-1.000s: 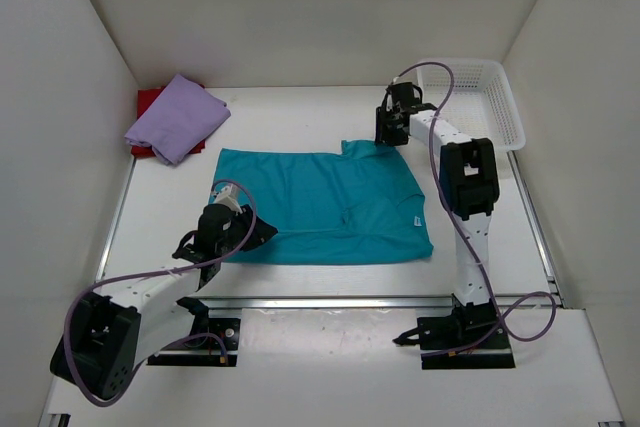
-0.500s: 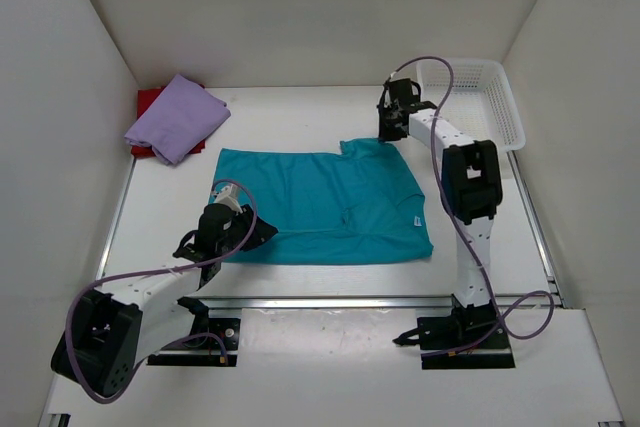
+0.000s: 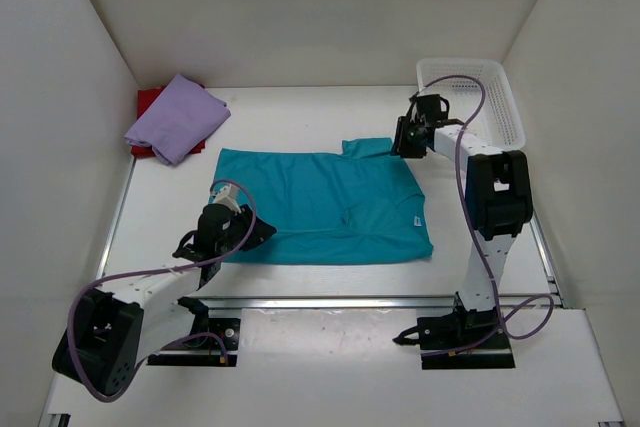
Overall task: Fold and stack the t-shirts
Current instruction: Grap the side of the flattened tshirt furthest away from the robot with both arms
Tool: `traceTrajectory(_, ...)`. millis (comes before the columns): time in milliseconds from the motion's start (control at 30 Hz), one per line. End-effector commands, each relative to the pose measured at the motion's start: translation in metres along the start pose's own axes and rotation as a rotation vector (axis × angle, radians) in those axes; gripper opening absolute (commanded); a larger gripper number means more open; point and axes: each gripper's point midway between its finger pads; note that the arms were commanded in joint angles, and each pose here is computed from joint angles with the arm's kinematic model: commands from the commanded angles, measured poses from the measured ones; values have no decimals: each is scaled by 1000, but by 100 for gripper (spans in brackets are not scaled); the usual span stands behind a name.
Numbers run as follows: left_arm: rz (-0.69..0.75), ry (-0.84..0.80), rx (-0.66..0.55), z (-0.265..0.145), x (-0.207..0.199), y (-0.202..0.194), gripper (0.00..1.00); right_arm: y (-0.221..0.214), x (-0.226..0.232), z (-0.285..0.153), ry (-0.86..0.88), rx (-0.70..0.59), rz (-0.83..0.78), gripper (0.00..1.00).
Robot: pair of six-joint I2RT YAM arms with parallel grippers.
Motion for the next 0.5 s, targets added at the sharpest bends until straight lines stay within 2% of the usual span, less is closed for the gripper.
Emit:
traceTrajectory(0, 4, -2, -6, 1, 3, -2, 33, 44, 33, -18, 122, -111, -10, 33)
traceTrajectory(200, 6, -15, -16, 2, -4, 4, 34, 74, 42, 10, 69, -106, -46, 35)
traceTrajectory(467, 7, -7, -43, 3, -3, 14, 34, 49, 28, 65, -50, -2, -94, 41)
Point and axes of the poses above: each gripper's point midway between its finger pads, its own z axis out along the fingers, its own x axis along the line the jaws close on, y = z × x, and after that the axes turned 14 degrees about z, right-handed
